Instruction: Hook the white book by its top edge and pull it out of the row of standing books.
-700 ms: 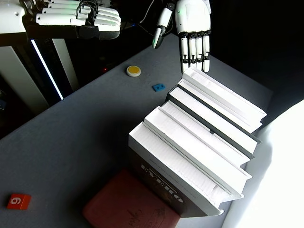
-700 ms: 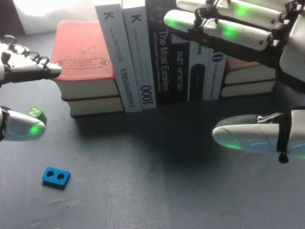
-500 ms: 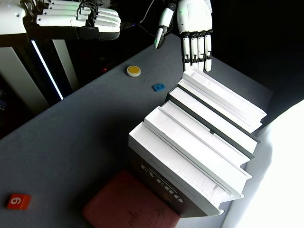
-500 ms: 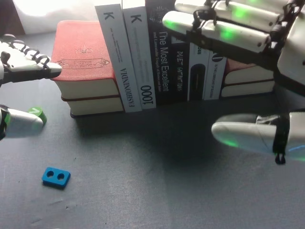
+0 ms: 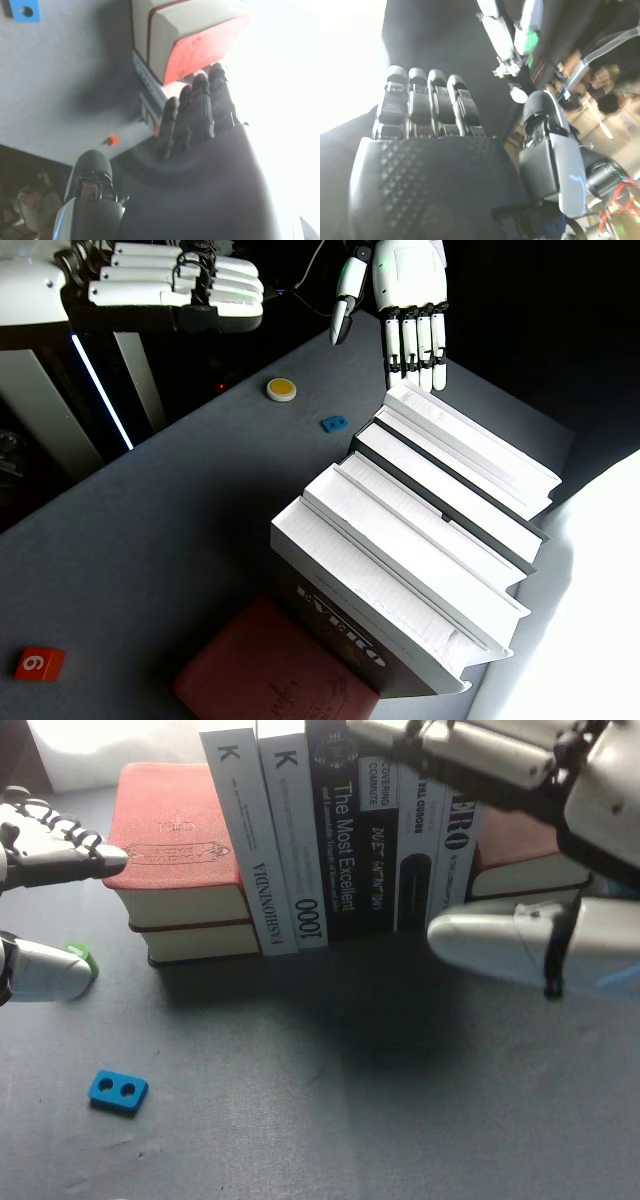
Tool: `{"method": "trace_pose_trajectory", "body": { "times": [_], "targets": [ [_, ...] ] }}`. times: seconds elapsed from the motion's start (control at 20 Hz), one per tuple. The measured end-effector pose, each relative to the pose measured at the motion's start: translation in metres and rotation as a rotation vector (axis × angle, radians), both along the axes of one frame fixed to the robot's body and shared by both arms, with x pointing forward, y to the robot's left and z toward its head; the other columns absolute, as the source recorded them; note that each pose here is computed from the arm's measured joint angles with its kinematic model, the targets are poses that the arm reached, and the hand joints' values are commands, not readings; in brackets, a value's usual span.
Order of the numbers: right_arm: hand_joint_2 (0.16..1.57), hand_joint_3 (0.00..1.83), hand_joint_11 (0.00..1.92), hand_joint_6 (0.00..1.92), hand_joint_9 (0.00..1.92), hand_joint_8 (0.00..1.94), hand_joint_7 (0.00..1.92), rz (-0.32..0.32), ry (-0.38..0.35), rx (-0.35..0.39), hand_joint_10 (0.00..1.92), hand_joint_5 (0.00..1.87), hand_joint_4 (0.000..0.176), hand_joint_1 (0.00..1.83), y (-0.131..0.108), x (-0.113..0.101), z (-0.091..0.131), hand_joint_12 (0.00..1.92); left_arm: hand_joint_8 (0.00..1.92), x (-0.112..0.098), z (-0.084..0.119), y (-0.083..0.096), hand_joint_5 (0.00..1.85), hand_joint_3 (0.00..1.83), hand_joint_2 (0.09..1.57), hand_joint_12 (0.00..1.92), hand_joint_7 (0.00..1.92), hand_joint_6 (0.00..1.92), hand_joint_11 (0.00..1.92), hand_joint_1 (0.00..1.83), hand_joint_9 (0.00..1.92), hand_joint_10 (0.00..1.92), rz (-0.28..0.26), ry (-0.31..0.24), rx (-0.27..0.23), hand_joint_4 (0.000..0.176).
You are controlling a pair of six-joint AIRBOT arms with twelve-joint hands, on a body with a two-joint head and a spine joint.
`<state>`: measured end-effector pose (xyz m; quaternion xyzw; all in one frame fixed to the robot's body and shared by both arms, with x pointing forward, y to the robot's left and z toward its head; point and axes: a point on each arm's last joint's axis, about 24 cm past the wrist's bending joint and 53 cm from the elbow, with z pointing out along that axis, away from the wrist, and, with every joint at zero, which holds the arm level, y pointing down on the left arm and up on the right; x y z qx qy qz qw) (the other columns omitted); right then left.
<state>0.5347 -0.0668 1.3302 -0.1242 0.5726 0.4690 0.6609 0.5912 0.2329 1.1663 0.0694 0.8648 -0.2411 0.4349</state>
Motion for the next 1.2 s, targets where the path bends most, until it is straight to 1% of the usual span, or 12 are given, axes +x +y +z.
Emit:
{"method": "trace_pose_trajectory", "body": {
  "times": [0.15,0.2,0.3,0.35,0.45,0.55,0.6,0.7,0.85,1.0,1.15,1.2],
  "targets": [
    [1.28,0.02,0.0,0.01,0.0,0.0,0.0,-0.074,0.028,0.029,0.0,0.01,0.0,0.0,-0.006,0.021,-0.004,0.0,0.0,0.0,0.0,0.0,0.0,0.01,1.26,0.0,0.0,0.0,0.0,0.0,0.0,0.0,0.002,-0.002,-0.001,0.0],
    [1.28,0.02,0.0,0.01,0.0,0.0,0.0,-0.083,0.029,0.033,0.0,0.01,0.0,0.0,-0.007,0.023,-0.004,0.0,0.0,0.0,0.0,0.0,0.0,0.01,1.26,0.0,0.0,0.0,0.0,0.0,0.0,0.0,0.002,-0.002,-0.001,0.0],
    [1.29,0.01,0.0,0.01,0.0,0.0,0.01,-0.147,-0.01,0.049,0.0,0.03,0.0,0.01,-0.014,0.034,0.001,0.0,0.0,0.0,0.0,0.0,0.0,0.01,1.27,0.0,0.0,0.0,0.0,0.0,0.0,0.0,0.0,-0.003,0.0,0.0],
    [1.29,0.01,0.0,0.01,0.0,0.0,0.0,-0.161,-0.021,0.053,0.0,0.03,0.0,0.03,-0.015,0.036,0.002,0.0,0.0,0.0,0.001,-0.001,0.0,0.01,1.27,0.0,0.0,0.0,0.0,0.0,0.0,0.0,-0.001,-0.004,-0.001,0.0],
    [1.3,0.01,0.0,0.0,0.0,0.0,0.0,-0.213,-0.034,0.068,0.0,0.02,0.0,0.02,-0.017,0.045,0.003,0.0,0.0,-0.001,0.0,-0.002,0.0,0.01,1.26,0.0,0.0,0.0,0.0,0.0,0.0,0.0,-0.004,-0.002,-0.002,0.0],
    [1.3,0.01,0.0,0.01,0.0,0.0,0.02,-0.234,-0.053,0.073,0.0,0.05,0.0,0.09,-0.018,0.049,0.002,0.0,0.0,-0.001,0.001,-0.002,0.0,0.01,1.27,0.0,0.0,0.0,0.0,0.0,0.0,0.0,-0.004,-0.004,0.0,0.0],
    [1.31,0.01,0.0,0.0,0.0,0.0,0.01,-0.242,-0.061,0.074,0.0,0.03,0.0,0.07,-0.018,0.049,0.002,0.0,0.0,0.0,0.001,-0.002,0.0,0.01,1.27,0.0,0.0,0.0,0.0,0.0,0.0,0.0,-0.004,-0.005,0.0,0.0],
    [1.3,0.0,0.0,0.01,0.0,0.01,0.03,-0.272,-0.088,0.072,0.0,0.06,0.0,0.09,-0.018,0.057,0.001,0.0,0.0,-0.001,0.001,-0.002,0.0,0.01,1.27,0.0,0.0,0.0,0.0,0.0,0.0,0.0,-0.004,-0.004,-0.001,0.0],
    [1.3,0.0,0.0,0.0,0.0,0.0,0.02,-0.328,-0.069,0.053,0.0,0.05,0.0,0.1,-0.022,0.077,-0.011,0.0,0.0,-0.001,0.0,-0.002,0.0,0.01,1.27,0.0,0.0,0.0,0.0,0.0,0.0,0.0,-0.004,-0.003,0.0,0.0],
    [1.32,0.01,0.0,0.0,0.0,0.0,0.01,-0.355,-0.062,0.053,0.0,0.03,0.0,0.1,-0.029,0.085,-0.016,0.0,0.0,-0.001,0.0,-0.002,0.0,0.01,1.27,0.0,0.0,0.0,0.0,0.0,0.0,0.0,-0.004,-0.003,-0.001,0.0],
    [1.32,0.0,0.0,0.01,0.0,0.0,0.02,-0.353,-0.069,0.053,0.0,0.05,0.0,0.13,-0.026,0.086,-0.016,0.0,0.0,-0.001,0.001,-0.002,0.0,0.01,1.28,0.0,0.0,0.0,0.0,0.0,0.0,0.0,-0.004,-0.003,-0.001,0.0],
    [1.33,0.01,0.0,0.0,0.0,0.0,0.01,-0.352,-0.071,0.05,0.0,0.03,0.0,0.08,-0.023,0.087,-0.018,0.0,0.0,-0.001,0.0,-0.002,0.0,0.01,1.28,0.0,0.0,0.0,0.0,0.0,0.0,0.0,-0.004,-0.003,-0.001,0.0]
  ]
}}
